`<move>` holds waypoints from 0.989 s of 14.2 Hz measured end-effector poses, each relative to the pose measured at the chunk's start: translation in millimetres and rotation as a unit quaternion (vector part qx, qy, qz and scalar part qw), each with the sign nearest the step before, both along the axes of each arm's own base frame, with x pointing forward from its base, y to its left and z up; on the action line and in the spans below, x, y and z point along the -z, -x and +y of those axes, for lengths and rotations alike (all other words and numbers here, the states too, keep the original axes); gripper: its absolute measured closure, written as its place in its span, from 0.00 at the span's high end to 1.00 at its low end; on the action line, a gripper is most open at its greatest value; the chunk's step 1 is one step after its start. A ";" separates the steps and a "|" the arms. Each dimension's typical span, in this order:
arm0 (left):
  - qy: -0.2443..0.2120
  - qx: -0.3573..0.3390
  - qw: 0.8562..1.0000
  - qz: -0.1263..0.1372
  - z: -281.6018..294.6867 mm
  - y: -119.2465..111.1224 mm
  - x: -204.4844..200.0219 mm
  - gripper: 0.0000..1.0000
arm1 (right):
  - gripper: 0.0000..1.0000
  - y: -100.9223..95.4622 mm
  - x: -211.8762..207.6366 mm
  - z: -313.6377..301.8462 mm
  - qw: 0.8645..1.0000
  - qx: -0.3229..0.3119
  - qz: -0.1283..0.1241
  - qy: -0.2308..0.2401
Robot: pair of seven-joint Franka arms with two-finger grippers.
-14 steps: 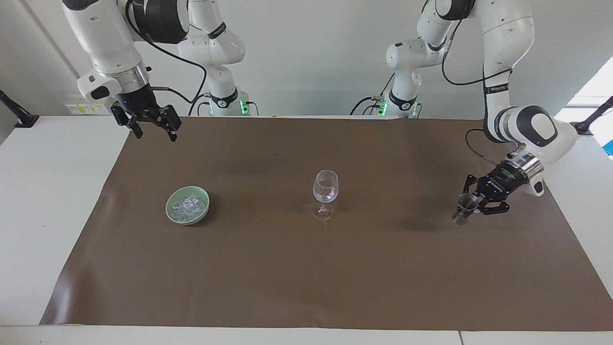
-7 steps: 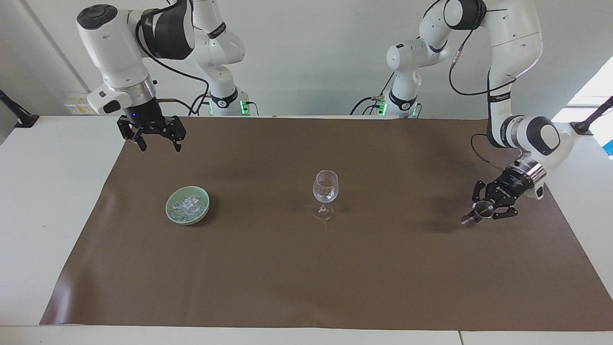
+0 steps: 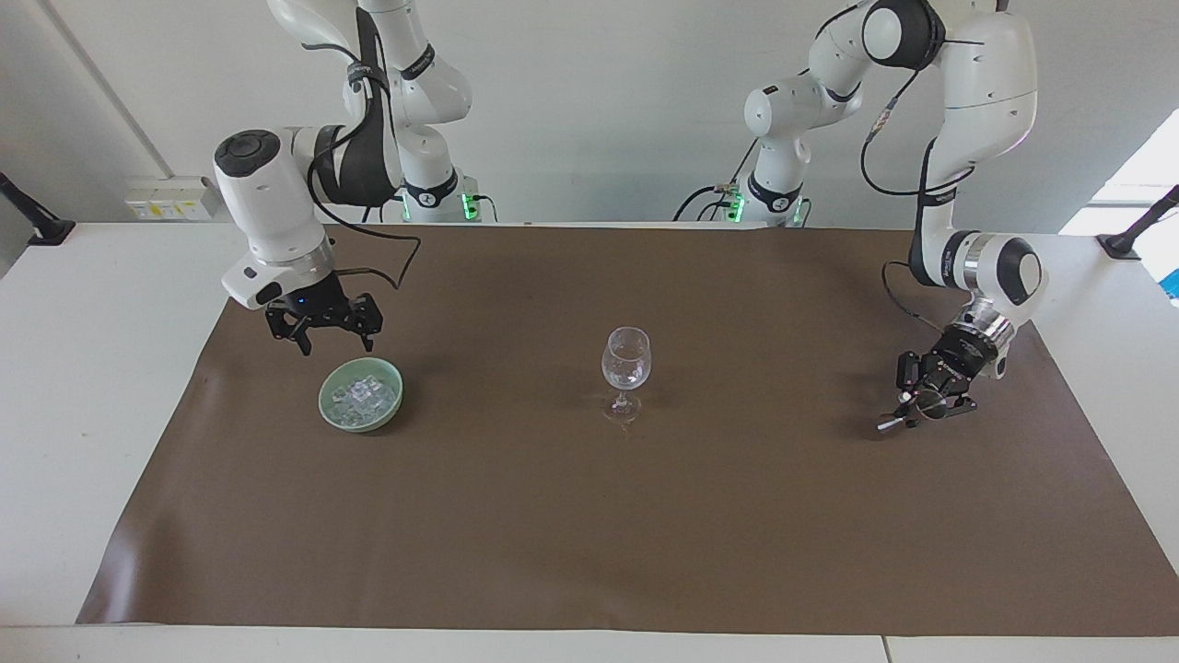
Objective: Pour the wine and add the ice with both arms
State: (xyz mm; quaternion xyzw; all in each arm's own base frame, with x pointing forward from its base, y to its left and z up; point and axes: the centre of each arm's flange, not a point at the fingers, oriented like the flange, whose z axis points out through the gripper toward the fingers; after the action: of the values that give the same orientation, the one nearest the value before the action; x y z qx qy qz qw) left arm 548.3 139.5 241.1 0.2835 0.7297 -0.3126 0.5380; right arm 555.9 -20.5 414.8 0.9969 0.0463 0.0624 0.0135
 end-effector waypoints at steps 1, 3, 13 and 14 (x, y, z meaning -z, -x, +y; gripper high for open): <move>-0.002 0.003 1.000 -0.002 -2.1 2.2 2.6 0.21 | 1.00 -1.8 6.2 0.8 1.000 -0.001 -0.003 0.001; -0.002 0.005 1.000 -0.002 -4.3 4.1 5.0 0.21 | 1.00 -6.1 19.9 1.7 1.000 -0.002 -0.009 0.002; -0.009 0.013 1.000 -0.012 -8.3 14.2 14.6 0.21 | 0.99 -17.9 69.4 6.4 1.000 0.023 -0.014 0.002; -0.010 0.014 1.000 -0.012 -8.9 16.4 16.8 0.21 | 0.96 -16.5 71.5 6.4 1.000 0.023 -0.012 0.002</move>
State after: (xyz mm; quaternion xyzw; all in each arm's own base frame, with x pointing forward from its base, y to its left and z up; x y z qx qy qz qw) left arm 531.8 130.7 224.3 0.3026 0.7223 -0.3094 0.5394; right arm 572.4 -14.1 343.4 0.9968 0.0231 0.0740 0.0173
